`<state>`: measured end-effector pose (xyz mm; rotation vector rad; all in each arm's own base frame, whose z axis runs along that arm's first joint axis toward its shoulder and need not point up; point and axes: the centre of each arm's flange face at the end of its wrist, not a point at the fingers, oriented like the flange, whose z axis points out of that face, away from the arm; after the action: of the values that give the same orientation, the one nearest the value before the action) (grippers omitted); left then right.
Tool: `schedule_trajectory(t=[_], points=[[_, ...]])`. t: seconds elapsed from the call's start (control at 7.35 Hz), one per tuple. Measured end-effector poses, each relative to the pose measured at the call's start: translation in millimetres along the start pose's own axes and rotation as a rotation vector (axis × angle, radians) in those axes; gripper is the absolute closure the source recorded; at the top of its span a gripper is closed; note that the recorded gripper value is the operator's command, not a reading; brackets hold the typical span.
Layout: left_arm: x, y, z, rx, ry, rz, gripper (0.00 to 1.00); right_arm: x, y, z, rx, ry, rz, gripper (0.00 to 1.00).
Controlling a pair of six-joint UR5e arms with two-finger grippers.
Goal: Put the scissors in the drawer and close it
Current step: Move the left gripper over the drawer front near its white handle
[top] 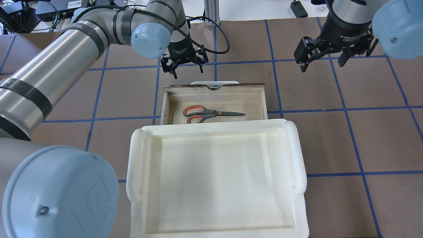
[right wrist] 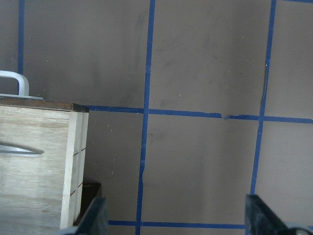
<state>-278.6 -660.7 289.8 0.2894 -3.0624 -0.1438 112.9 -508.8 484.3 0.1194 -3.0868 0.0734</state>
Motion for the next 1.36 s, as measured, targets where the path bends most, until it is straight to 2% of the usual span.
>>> schedule_trajectory(t=[0.68, 1.36], points=[[1.9, 11.7, 33.8, -0.071, -0.032, -0.008, 0.00, 1.3, 0.1, 0.3, -0.003, 0.000, 0.007, 0.00], [10.9, 27.4, 30.9, -0.090, -0.050, 0.006, 0.00, 2.1, -0.4, 0.1, 0.000, 0.002, 0.012, 0.00]])
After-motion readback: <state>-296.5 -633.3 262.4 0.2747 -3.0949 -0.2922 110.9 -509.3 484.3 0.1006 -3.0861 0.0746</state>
